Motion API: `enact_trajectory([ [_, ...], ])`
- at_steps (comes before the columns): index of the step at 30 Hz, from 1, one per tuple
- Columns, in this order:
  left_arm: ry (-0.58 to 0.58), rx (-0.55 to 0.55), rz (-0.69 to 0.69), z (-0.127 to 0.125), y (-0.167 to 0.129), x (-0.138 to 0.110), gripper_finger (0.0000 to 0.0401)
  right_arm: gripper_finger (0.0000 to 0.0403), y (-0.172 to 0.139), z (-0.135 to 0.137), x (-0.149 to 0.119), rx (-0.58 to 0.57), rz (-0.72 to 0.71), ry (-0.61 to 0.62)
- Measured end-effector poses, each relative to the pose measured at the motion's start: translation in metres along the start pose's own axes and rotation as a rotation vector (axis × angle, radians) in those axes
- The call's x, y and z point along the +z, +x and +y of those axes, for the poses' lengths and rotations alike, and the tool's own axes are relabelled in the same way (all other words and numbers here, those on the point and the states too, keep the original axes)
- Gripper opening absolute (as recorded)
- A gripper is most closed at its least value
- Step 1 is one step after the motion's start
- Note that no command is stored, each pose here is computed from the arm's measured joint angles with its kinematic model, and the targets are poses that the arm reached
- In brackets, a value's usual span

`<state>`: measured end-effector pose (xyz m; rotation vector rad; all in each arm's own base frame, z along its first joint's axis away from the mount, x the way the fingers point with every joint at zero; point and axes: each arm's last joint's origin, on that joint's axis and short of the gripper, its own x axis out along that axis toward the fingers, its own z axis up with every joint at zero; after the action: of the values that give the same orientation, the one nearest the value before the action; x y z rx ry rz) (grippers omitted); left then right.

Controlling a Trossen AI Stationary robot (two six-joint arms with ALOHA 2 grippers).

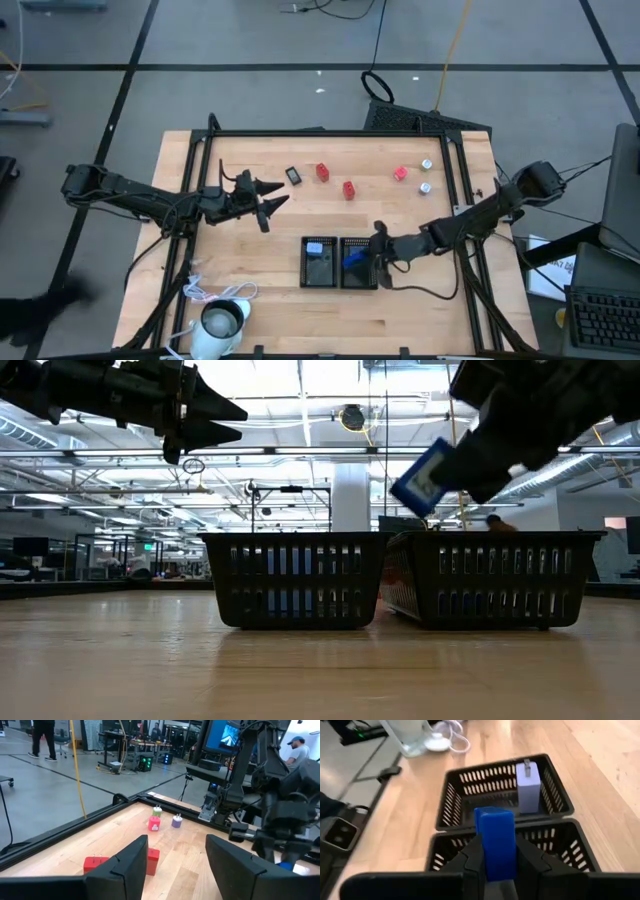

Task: Pick & Place Office items
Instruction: Put the blue digital clock into the right black basket, then put the black digital clock into the right black basket

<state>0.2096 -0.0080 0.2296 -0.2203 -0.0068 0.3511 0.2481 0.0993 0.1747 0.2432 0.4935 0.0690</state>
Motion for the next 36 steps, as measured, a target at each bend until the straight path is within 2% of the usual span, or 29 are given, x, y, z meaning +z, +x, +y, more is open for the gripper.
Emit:
enact_trajectory([
  [7, 0.0, 0.0, 0.0, 0.0, 0.0, 0.0, 0.0214, 0.0055, 0.016, -0.007, -0.016, -0.066, 0.069, -0.043],
  [12, 0.0, 0.0, 0.0, 0.0, 0.0, 0.0, 0.0214, 0.0061, 0.02, -0.008, -0.021, -0.052, 0.097, -0.044],
  [24, 0.0, 0.0, 0.0, 0.0, 0.0, 0.0, 0.0214, 0.0147, 0.019, -0.007, -0.018, -0.047, 0.077, 0.023],
  [27, 0.0, 0.0, 0.0, 0.0, 0.0, 0.0, 0.0214, 0.0169, 0.013, -0.005, -0.01, -0.026, 0.044, 0.031],
  [31, 0.0, 0.0, 0.0, 0.0, 0.0, 0.0, 0.0214, 0.0185, -0.005, -0.001, 0.01, 0.081, -0.025, 0.04],
  [36, 0.0, 0.0, 0.0, 0.0, 0.0, 0.0, 0.0214, 0.0188, -0.035, -0.002, 0.038, 0.131, -0.185, -0.092],
])
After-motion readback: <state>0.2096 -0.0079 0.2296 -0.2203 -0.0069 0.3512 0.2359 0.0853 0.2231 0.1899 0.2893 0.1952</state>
